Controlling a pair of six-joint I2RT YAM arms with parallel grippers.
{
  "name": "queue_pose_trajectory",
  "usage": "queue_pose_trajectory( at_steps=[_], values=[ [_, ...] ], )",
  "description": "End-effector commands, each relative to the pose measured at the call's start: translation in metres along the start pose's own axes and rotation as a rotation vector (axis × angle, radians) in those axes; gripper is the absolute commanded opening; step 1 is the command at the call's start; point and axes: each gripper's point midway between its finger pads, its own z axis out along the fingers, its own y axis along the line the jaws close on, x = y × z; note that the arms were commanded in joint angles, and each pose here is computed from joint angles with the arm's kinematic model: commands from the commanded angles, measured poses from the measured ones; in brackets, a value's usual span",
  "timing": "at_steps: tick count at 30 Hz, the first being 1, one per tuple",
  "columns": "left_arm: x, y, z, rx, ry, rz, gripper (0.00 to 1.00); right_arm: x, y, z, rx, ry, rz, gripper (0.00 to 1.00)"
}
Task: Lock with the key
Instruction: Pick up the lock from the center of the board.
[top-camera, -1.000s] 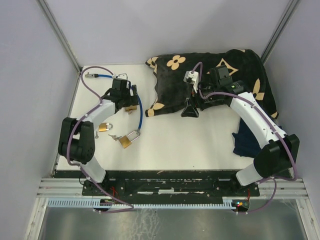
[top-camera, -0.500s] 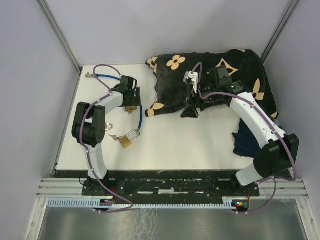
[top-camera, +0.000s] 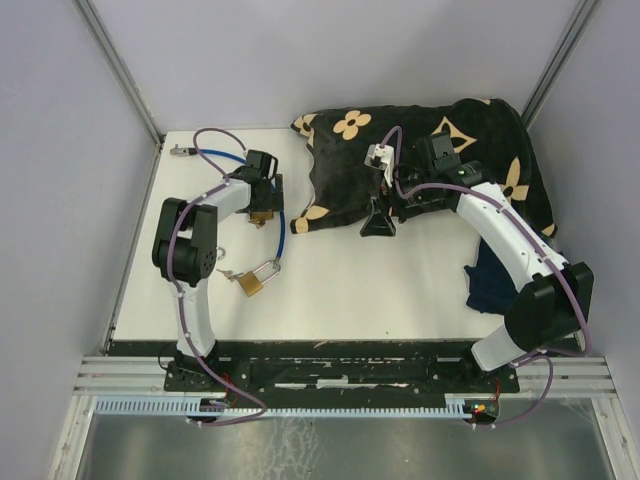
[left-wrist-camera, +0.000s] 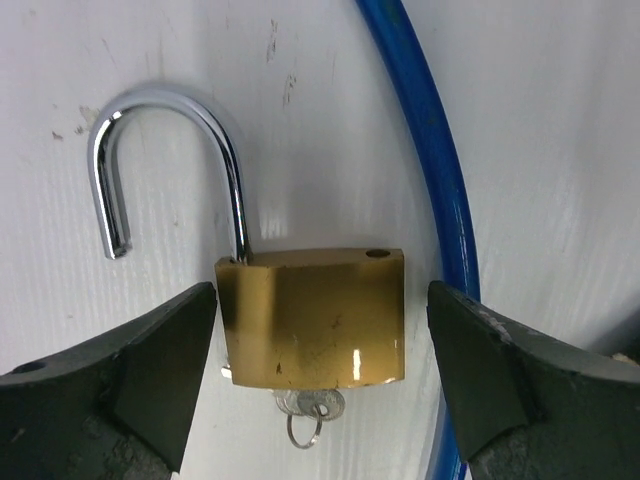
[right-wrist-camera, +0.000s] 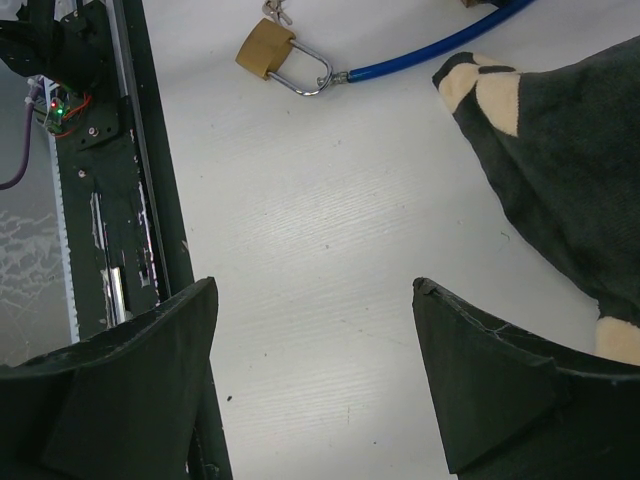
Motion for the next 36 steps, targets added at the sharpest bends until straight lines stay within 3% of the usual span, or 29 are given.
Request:
queue_pose_trajectory(
  at_steps=[1, 3, 11, 16, 26, 36],
  values=[
    [-0.013, 0.004, 0.001, -0.042, -0.027, 0.009, 0.91, -0.002, 0.002, 0.001, -0.027, -0.016, -0.008, 0.86],
    [-0.010, 0.004, 0.003, -0.045, -0.020, 0.009, 0.90, -0.002, 0.002, 0.001, -0.028, -0.016, -0.008, 0.86],
    [0.001, -0.002, 0.005, -0.002, 0.014, -0.001, 0.67, 0.000, 0.001, 0.003, -0.031, -0.012, -0.001, 0.86],
    [0.003, 0.002, 0.002, 0.011, 0.020, -0.011, 0.64, 0.001, 0.001, 0.005, -0.042, -0.012, 0.009, 0.86],
    [-0.027, -0.004, -0.039, 0.109, -0.108, -0.062, 0.42, 0.001, 0.004, 0.016, -0.111, -0.045, 0.091, 0.86],
    [-0.024, -0.015, -0.074, 0.223, -0.165, -0.125, 0.36, 0.001, -0.010, 0.042, -0.133, -0.158, 0.254, 0.86]
  ],
)
